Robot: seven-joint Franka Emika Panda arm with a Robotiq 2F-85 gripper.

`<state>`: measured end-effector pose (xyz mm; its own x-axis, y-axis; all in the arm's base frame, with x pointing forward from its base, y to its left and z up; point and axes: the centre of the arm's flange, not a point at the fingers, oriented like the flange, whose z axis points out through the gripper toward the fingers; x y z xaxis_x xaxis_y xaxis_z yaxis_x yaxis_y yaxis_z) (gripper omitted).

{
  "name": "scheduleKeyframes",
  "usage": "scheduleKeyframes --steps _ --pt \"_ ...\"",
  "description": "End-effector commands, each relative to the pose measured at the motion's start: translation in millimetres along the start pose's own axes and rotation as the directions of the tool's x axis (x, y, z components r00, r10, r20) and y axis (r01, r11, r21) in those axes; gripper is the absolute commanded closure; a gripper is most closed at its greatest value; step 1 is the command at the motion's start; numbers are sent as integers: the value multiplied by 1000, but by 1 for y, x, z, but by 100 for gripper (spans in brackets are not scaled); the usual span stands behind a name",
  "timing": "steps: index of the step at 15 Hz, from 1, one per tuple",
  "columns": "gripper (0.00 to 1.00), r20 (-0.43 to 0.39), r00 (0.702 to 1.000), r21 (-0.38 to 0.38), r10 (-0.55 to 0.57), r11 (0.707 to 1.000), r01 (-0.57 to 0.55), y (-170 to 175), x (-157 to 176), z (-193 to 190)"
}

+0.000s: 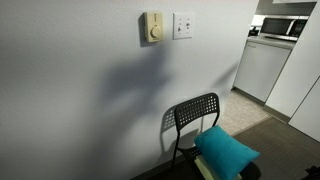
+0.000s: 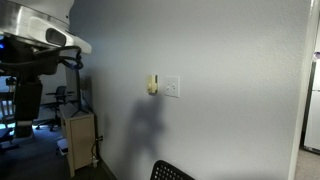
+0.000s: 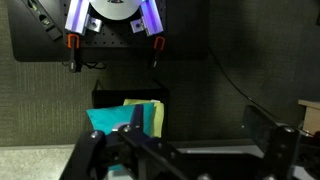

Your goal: Turn on the left light switch

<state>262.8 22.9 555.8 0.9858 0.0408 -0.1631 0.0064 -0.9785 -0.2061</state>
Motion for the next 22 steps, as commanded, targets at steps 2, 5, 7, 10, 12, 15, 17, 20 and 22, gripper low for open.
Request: scheduleKeyframes --steps 2,5,7,10,12,15,17,20,22 --pt "0 7 1000 3 -9 1000 9 3 2 -1" --pt "0 28 999 -8 -43 999 44 -4 12 0" --pt "0 52 995 -26 -80 996 81 -14 22 1" --pt "0 89 984 -54 -155 986 161 -36 42 3" --pt "0 115 972 -86 -206 973 216 -54 57 4" --pt "0 142 951 -159 -275 942 296 -81 79 4" --pt "0 150 936 -224 -317 911 345 -98 96 3" --pt "0 121 923 -308 -366 870 385 -117 124 1" --pt "0 84 921 -306 -381 870 387 -126 144 -2"
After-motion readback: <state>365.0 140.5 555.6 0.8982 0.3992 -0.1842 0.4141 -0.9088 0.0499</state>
